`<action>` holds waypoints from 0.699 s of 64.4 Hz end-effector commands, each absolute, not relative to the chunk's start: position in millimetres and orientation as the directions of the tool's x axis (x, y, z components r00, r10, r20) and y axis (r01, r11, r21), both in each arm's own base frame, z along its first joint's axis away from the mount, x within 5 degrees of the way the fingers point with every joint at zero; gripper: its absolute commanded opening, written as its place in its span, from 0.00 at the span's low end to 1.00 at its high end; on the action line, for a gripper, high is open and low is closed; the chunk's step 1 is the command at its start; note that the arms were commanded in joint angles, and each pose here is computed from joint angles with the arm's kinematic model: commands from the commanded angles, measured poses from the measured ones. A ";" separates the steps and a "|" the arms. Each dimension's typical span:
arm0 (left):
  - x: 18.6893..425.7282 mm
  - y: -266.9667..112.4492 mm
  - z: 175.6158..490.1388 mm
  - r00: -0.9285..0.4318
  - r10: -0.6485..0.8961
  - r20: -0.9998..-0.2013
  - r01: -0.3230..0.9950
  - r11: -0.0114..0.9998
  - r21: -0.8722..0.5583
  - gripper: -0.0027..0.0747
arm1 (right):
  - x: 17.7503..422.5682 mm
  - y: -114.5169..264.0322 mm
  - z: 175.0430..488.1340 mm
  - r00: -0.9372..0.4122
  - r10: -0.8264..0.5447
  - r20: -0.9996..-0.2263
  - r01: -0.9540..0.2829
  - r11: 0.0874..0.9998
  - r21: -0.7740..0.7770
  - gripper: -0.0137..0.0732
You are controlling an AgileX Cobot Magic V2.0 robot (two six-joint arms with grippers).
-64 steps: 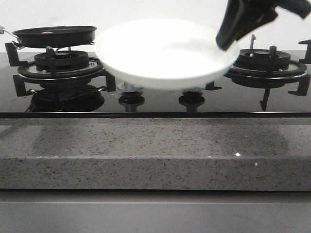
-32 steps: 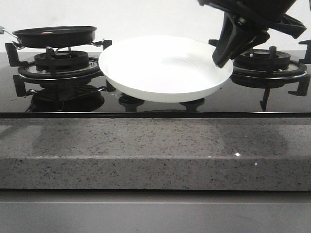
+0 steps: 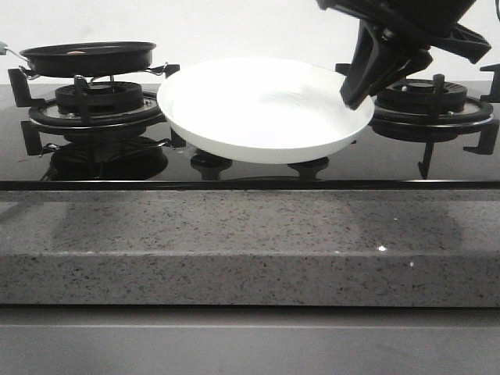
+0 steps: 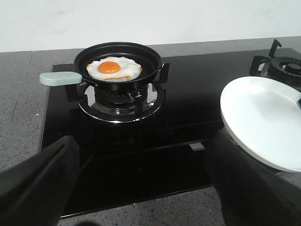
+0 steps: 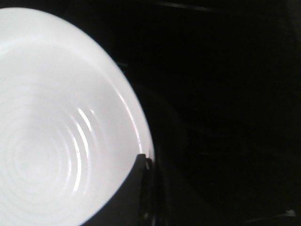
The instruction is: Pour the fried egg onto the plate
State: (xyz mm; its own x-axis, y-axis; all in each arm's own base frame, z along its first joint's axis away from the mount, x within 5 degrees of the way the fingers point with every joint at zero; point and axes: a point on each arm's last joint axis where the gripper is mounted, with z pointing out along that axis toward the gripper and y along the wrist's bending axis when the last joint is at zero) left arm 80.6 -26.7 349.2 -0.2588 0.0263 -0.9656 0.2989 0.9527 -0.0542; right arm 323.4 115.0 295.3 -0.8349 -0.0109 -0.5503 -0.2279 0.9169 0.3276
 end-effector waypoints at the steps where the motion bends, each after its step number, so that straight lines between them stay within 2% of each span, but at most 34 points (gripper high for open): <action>1: 81.7 -27.7 367.6 -0.160 -0.016 -0.987 0.309 0.949 -0.065 0.77 | 323.4 114.9 315.7 -0.780 0.018 -0.626 -0.247 0.910 0.334 0.08; 10: 81.9 -27.8 369.1 -0.145 -0.025 -0.989 0.309 0.948 -0.070 0.77 | 323.4 114.9 315.7 -0.780 0.018 -0.626 -0.247 0.910 0.334 0.08; 21: 81.0 -31.2 371.1 -0.158 -0.116 -0.981 0.334 0.928 -0.164 0.77 | 323.4 114.9 315.7 -0.780 0.018 -0.626 -0.247 0.910 0.334 0.08; 35: 81.2 -31.6 375.1 -0.128 -0.158 -0.979 0.340 0.920 -0.193 0.77 | 323.4 114.9 315.7 -0.780 0.018 -0.626 -0.247 0.910 0.334 0.08; 45: 87.6 -34.2 373.5 -0.188 -0.131 -0.973 0.338 0.922 -0.189 0.78 | 323.4 114.9 315.7 -0.780 0.018 -0.626 -0.247 0.910 0.334 0.08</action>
